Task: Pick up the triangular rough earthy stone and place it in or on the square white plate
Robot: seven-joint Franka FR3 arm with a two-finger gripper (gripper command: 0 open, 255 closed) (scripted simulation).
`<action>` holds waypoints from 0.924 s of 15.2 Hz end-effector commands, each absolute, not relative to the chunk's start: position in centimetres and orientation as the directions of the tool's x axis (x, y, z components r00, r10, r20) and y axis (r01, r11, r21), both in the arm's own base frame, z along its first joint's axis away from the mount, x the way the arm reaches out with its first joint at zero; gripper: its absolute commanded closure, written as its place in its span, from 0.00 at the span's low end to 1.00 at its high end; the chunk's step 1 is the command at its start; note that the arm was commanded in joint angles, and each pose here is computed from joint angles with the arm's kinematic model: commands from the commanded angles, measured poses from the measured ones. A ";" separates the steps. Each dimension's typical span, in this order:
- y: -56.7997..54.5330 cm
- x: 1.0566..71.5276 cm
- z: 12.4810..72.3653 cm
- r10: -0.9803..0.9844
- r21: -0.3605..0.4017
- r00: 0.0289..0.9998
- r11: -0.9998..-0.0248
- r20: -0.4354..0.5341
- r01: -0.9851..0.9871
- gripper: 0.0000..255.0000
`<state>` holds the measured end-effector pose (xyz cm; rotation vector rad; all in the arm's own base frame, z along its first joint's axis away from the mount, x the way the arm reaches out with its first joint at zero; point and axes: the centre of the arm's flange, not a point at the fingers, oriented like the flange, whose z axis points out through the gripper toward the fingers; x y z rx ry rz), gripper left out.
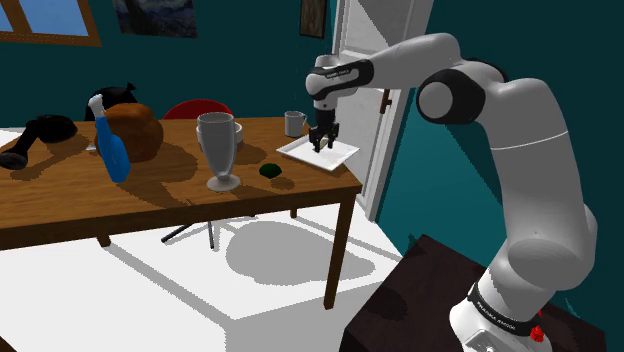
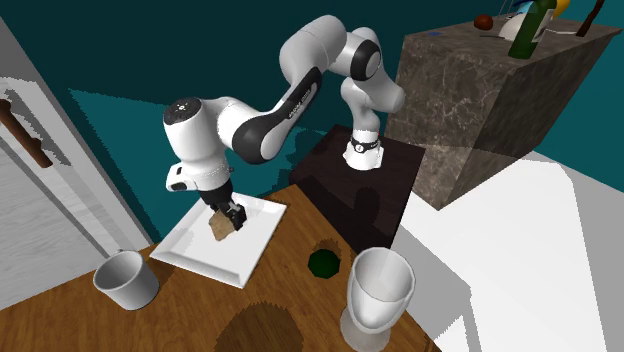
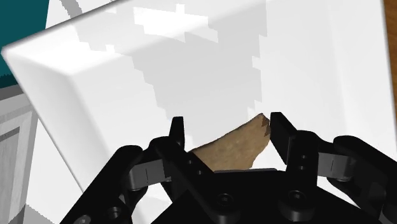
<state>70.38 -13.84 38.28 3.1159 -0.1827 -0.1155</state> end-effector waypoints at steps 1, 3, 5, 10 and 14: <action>-13.8 70.4 38.2 -0.117 0.022 0.990 -0.993 -0.073 -0.116 1.00; -13.8 70.4 38.2 -0.117 0.022 0.990 -0.993 -0.073 -0.116 1.00; -13.8 70.4 38.2 -0.117 0.022 0.990 -0.993 -0.073 -0.116 1.00; -13.8 70.4 38.2 -0.117 0.022 0.990 -0.993 -0.073 -0.116 0.00; -13.8 70.7 42.1 -0.117 0.022 0.990 -0.993 -0.073 -0.116 0.00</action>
